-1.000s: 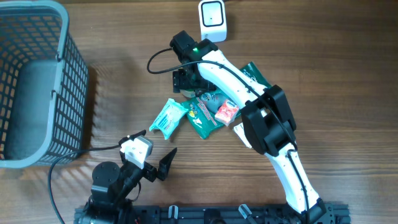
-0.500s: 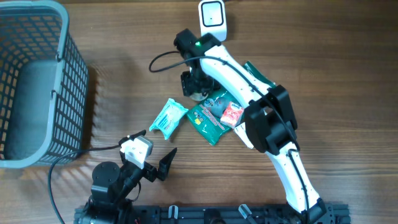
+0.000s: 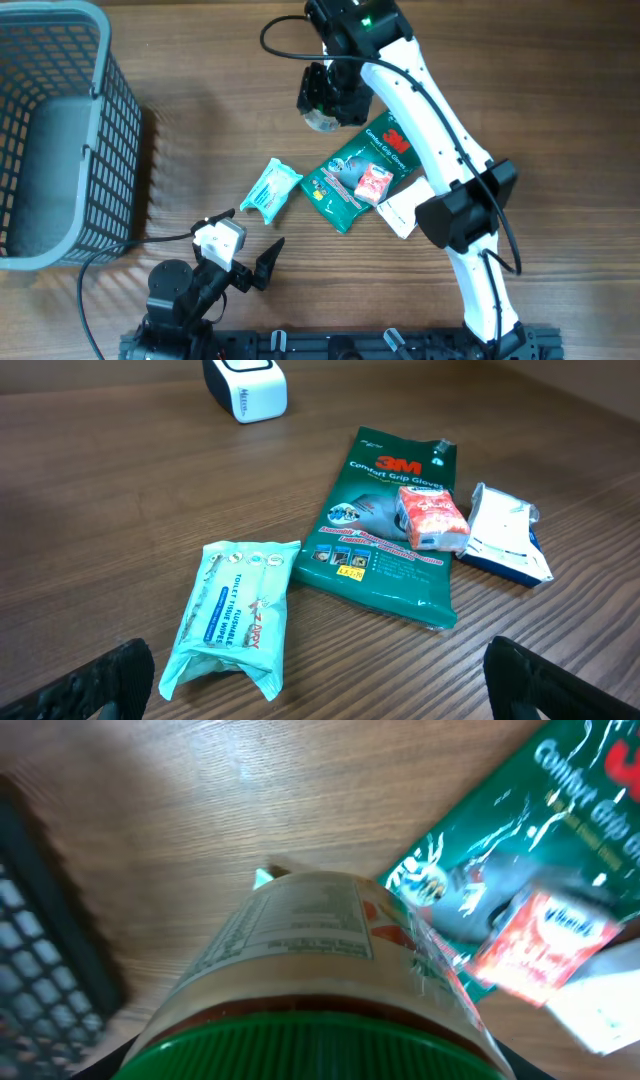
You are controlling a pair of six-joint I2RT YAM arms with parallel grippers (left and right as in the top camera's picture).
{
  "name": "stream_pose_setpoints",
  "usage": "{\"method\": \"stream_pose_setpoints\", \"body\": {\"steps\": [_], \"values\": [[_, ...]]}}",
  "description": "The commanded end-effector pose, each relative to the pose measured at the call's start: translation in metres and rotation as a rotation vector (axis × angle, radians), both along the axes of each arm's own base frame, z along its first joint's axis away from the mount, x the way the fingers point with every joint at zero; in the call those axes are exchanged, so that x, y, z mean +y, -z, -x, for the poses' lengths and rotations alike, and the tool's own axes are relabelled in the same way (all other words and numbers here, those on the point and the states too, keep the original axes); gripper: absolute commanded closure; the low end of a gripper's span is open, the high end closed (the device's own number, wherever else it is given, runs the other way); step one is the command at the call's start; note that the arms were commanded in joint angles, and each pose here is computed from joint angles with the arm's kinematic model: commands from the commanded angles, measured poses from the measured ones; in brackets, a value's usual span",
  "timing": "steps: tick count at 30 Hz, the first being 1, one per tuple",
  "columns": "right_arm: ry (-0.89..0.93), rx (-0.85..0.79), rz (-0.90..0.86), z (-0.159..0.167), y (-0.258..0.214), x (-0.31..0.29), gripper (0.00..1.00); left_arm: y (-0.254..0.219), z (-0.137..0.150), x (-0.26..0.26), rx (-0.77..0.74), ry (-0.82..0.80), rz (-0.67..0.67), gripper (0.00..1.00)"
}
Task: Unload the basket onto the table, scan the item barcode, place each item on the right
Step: 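Carry the jar to the far right edge of the table and release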
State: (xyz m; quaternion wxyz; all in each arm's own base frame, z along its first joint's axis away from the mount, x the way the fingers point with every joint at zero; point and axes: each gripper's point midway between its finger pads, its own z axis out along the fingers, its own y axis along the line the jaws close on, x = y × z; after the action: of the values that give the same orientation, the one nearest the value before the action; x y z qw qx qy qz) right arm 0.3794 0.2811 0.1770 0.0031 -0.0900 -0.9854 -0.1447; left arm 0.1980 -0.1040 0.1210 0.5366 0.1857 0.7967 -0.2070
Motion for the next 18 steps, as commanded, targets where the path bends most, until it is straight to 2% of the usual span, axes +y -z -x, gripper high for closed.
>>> {"method": "stream_pose_setpoints", "body": {"steps": [1, 6, 18], "values": [[0.086, 0.011, -0.1, 0.012, -0.032, 0.015, 0.41, -0.001, 0.0, 0.001, -0.006, -0.002, 0.0, 0.0], [0.056, -0.014, -0.151, 0.03, -0.059, 0.027, 0.45, -0.001, 0.0, 0.001, -0.006, -0.002, 0.0, 0.0], [-0.103, -0.262, -0.345, 0.121, -0.192, 0.031, 0.45, -0.001, 0.0, 0.001, -0.006, -0.002, 0.0, 0.0]]}}
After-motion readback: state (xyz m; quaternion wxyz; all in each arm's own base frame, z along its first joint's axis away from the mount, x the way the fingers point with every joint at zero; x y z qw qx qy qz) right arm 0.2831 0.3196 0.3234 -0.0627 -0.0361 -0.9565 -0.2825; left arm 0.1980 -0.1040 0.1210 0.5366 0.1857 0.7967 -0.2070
